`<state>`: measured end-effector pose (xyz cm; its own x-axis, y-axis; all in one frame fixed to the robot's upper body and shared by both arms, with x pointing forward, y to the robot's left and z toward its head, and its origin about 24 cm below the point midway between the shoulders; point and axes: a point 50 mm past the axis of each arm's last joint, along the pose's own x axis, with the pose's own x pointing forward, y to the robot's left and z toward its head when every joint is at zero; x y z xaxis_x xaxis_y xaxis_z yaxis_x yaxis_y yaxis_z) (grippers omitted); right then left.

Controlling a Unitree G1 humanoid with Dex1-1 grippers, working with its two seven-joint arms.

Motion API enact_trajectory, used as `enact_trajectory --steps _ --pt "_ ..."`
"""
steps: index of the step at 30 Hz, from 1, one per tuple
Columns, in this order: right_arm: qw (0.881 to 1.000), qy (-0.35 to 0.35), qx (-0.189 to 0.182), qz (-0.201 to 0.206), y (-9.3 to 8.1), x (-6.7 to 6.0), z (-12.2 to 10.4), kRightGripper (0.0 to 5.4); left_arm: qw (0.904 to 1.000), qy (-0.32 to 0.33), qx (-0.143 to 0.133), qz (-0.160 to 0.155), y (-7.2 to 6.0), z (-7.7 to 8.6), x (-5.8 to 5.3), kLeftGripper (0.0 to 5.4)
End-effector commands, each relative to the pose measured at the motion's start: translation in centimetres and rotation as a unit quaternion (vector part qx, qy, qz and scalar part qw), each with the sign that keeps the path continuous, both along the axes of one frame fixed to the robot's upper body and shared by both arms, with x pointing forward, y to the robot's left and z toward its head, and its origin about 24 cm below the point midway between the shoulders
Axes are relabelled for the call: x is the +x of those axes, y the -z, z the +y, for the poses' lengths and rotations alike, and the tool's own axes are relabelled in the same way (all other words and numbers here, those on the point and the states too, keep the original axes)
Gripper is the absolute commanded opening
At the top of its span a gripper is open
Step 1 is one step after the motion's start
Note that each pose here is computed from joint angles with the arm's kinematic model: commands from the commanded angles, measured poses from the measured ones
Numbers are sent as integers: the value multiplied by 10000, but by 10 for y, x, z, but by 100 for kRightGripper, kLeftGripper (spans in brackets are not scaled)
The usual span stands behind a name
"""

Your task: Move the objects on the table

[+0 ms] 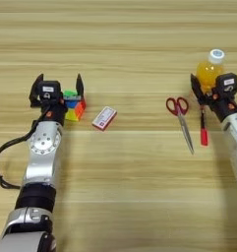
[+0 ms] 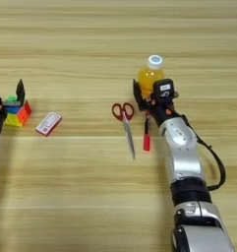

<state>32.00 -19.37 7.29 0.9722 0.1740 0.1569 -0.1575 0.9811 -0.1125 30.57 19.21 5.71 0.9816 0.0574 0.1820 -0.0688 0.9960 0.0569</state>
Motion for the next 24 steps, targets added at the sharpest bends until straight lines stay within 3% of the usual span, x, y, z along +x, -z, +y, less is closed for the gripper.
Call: enact_trajectory --steps 1,14,24 --pt "9996 271 0 -117 -9 1 -16 342 10000 -12 27 61 1 -1 -1 540" --pt "9975 681 -16 211 7 0 -34 342 10000 -24 33 64 2 -1 -1 540" --pt "9962 743 -31 448 23 1 -34 341 10000 -32 35 66 2 0 -1 540"
